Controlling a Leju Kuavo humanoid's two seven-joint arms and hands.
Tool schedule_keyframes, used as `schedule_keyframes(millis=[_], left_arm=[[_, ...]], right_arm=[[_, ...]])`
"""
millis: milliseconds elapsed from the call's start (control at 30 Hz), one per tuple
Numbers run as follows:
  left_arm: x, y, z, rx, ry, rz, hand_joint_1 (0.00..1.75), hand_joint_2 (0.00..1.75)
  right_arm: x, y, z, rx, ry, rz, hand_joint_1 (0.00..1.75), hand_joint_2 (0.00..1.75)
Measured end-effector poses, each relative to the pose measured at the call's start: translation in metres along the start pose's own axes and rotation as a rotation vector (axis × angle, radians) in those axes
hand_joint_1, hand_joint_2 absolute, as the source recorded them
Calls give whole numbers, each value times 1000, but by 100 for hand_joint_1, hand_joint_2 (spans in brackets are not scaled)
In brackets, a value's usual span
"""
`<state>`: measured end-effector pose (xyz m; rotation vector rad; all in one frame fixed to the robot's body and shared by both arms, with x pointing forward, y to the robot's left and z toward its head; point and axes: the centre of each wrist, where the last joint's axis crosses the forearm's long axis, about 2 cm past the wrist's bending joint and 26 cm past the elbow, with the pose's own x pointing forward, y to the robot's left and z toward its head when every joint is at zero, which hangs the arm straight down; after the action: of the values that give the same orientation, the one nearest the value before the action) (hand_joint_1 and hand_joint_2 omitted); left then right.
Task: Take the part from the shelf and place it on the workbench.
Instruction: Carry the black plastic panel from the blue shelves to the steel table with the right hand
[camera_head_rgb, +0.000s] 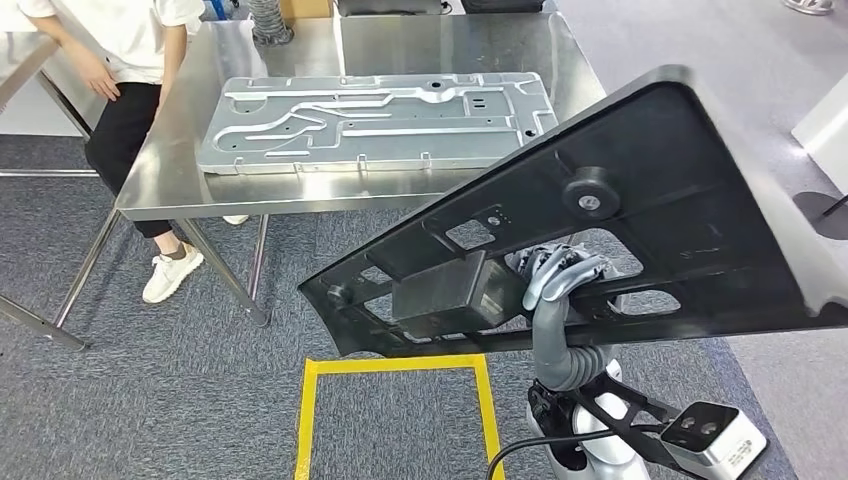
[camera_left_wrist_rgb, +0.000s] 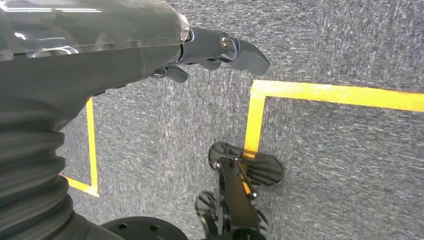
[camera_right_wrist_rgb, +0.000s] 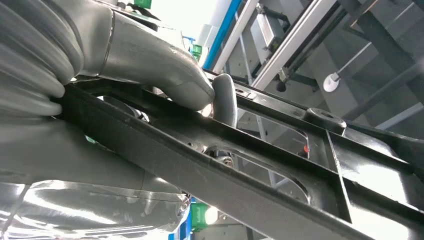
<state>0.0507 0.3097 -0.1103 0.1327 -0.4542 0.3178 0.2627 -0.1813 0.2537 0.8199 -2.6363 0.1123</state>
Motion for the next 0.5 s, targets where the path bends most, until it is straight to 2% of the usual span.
schedule_keyframes(millis=[500], left_arm=[[-3, -1, 1, 12, 7, 13, 0, 175]], right_arm=[[2, -1, 0, 20, -7, -34, 175, 175]])
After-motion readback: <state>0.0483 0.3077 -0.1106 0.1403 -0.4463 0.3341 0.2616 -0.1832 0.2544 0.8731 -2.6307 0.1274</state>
